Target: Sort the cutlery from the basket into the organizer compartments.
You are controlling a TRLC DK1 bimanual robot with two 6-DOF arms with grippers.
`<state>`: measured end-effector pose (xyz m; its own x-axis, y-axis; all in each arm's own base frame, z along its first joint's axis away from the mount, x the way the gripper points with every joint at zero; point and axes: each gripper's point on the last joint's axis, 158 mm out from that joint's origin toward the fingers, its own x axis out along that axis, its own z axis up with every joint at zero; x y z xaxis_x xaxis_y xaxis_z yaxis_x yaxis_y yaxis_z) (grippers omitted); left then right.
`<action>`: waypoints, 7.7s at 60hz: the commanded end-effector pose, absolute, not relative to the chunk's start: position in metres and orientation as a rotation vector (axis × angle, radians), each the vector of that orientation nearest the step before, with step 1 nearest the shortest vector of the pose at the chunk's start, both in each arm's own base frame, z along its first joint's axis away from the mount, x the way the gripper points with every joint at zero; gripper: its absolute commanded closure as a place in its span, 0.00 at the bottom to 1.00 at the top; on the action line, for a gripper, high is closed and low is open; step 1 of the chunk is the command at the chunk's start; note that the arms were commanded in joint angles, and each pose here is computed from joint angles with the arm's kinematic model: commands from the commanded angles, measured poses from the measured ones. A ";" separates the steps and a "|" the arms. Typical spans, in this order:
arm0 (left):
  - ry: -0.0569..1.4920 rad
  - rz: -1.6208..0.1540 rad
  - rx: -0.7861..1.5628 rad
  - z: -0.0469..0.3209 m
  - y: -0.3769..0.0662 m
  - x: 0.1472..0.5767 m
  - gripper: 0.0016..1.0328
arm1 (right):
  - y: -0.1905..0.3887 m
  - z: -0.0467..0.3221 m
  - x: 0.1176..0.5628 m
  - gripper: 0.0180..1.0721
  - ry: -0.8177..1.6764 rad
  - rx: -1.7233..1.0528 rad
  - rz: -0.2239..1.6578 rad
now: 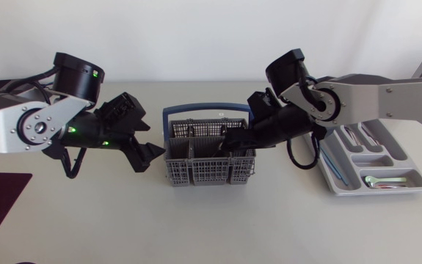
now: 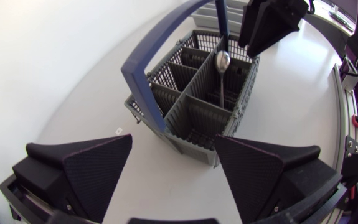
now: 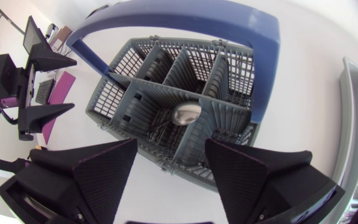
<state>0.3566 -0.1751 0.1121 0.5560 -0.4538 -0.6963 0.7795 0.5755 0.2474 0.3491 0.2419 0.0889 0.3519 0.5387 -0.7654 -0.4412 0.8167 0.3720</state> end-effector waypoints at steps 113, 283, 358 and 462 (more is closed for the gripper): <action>0.604 -0.856 0.654 0.108 -0.179 0.311 0.13 | 0.238 0.064 0.377 0.26 0.972 0.114 0.497; 0.664 -0.928 0.725 0.053 -0.214 0.330 0.13 | 0.223 0.069 0.376 0.26 0.943 0.168 0.479; 0.683 -1.047 0.752 0.033 -0.265 0.291 0.13 | 0.245 0.086 0.377 0.26 0.890 0.190 0.541; 0.679 -1.052 0.768 0.031 -0.266 0.288 0.13 | 0.227 0.070 0.388 0.70 0.951 0.343 0.530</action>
<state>0.2928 -0.2651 0.0372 0.3655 -0.4991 -0.7857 0.9235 0.3001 0.2389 0.3938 0.2336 0.0785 0.4846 0.5774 -0.6571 -0.3174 0.8161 0.4830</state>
